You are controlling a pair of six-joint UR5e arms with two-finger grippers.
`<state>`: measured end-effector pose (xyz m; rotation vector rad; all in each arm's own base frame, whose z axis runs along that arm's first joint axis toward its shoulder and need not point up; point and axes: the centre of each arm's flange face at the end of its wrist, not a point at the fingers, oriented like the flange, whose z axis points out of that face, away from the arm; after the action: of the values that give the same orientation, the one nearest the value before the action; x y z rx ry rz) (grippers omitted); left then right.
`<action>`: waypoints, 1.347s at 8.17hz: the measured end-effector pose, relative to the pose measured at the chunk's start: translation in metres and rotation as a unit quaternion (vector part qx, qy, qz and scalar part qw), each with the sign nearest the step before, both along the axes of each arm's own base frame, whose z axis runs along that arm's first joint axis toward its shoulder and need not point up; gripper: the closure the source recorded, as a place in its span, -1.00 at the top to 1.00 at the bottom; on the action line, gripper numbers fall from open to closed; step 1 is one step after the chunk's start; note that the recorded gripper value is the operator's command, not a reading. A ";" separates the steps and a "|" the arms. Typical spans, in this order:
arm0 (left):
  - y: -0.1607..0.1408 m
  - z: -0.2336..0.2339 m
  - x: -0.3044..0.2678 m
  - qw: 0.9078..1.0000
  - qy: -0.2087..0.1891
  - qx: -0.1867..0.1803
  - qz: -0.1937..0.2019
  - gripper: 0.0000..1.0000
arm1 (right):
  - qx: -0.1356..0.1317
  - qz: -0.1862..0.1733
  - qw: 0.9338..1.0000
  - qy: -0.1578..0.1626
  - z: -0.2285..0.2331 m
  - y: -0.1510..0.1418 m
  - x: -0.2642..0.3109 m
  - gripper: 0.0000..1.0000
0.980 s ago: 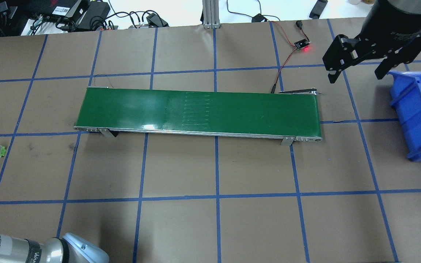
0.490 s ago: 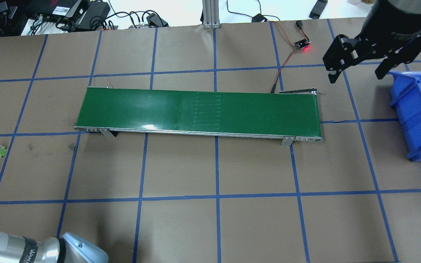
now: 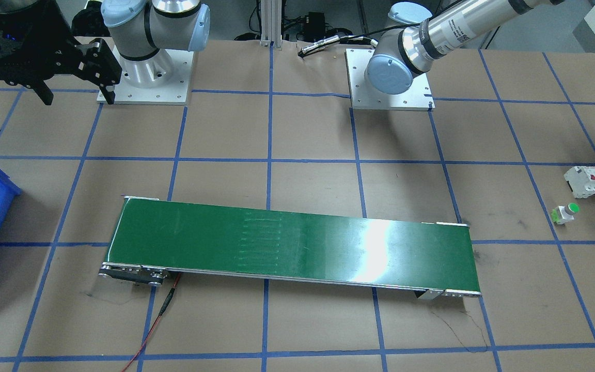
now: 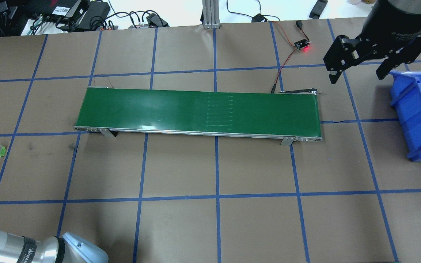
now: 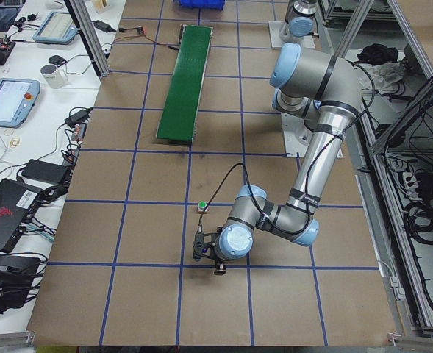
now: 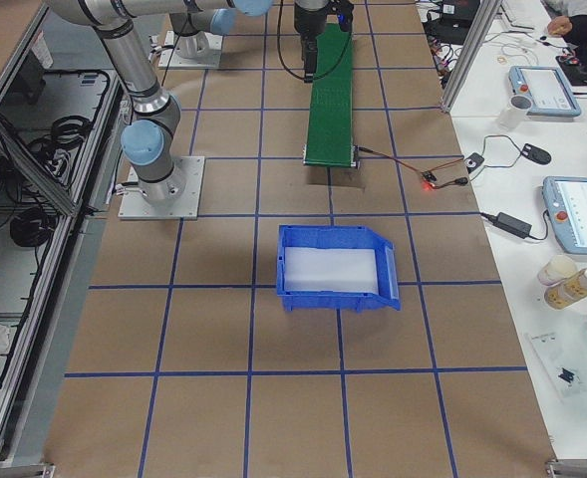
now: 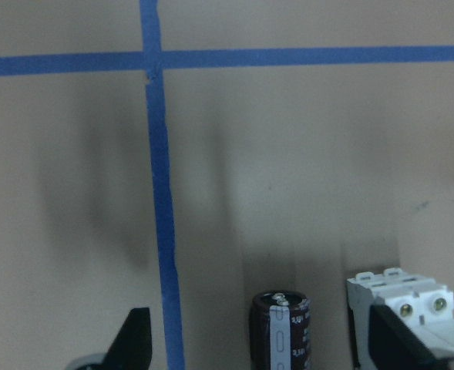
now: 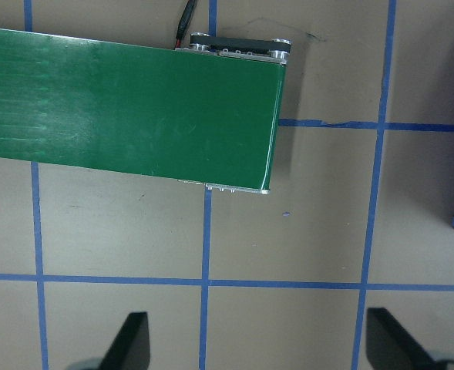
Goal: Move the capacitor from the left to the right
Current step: 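Lower the left gripper over the black capacitor beside the white breaker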
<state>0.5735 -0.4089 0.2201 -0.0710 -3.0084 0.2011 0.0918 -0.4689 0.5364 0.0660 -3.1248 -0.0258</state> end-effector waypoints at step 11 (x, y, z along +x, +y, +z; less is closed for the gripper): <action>0.010 -0.037 0.008 1.000 0.025 0.009 0.000 0.53 | 0.001 0.000 1.000 0.000 0.000 0.000 0.000 1.00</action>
<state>0.5815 -0.3987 0.1829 -0.0631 -2.9598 0.1732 0.0918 -0.4684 0.5364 0.0660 -3.1241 -0.0291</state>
